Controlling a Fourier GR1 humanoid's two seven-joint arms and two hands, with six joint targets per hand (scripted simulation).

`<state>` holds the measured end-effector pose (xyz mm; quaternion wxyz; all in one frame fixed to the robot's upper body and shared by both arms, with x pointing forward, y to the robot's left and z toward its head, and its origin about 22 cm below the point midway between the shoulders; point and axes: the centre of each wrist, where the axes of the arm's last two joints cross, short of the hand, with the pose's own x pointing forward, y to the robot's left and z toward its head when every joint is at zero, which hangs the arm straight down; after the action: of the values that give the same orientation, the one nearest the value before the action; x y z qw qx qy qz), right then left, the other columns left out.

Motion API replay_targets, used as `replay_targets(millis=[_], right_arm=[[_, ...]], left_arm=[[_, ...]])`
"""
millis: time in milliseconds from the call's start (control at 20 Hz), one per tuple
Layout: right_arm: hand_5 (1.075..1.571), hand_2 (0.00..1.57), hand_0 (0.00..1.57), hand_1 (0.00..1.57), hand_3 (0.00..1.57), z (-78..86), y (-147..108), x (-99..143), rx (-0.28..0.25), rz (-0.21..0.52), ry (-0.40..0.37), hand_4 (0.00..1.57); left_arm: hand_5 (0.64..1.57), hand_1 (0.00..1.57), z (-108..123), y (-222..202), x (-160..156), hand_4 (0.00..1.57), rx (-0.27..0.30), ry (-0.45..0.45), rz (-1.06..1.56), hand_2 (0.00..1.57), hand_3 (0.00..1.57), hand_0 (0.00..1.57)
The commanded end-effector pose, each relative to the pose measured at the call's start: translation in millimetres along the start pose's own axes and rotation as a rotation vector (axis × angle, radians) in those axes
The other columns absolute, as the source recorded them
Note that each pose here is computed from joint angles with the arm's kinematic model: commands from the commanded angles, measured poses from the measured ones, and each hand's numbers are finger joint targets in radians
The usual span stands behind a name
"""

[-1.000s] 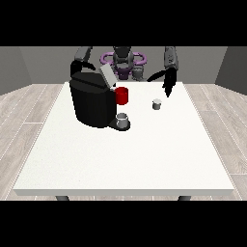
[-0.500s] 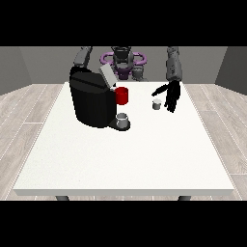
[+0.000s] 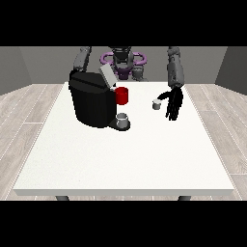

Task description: Insert the coffee pod into the coffee machine and close the lid

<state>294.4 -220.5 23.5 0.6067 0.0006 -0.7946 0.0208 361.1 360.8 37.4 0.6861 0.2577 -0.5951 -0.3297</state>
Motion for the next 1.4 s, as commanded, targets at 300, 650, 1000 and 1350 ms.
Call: replay_targets(millis=[300,650,1000,1350], right_arm=[[1.571,0.0,0.0,0.0,0.0,-5.3,4.9,-2.7,-0.029,-0.023,0.005,0.41],[1.571,0.0,0.0,0.0,0.0,-8.5,-5.3,-13.1,-0.06,-0.021,0.035,0.4],[1.571,0.0,0.0,0.0,0.0,-4.0,6.2,-16.6,-0.029,-0.009,0.065,0.34],[1.571,0.0,0.0,0.0,0.0,-4.1,-0.7,-21.0,-0.03,-0.014,0.082,0.38]], left_arm=[[1.571,0.0,-13.0,-23.5,-1.8,0.0,-0.052,0.042,-0.033,0.46,0.0,0.0],[1.571,0.69,-14.7,-27.5,4.4,0.0,-0.087,-0.003,-0.078,0.87,0.78,0.69],[1.571,1.18,-19.4,-45.2,12.8,0.0,-0.083,-0.031,-0.145,1.2,1.08,1.18],[1.571,1.25,-21.6,-64.4,21.0,0.11,-0.124,-0.032,-0.169,1.24,1.08,1.25]])
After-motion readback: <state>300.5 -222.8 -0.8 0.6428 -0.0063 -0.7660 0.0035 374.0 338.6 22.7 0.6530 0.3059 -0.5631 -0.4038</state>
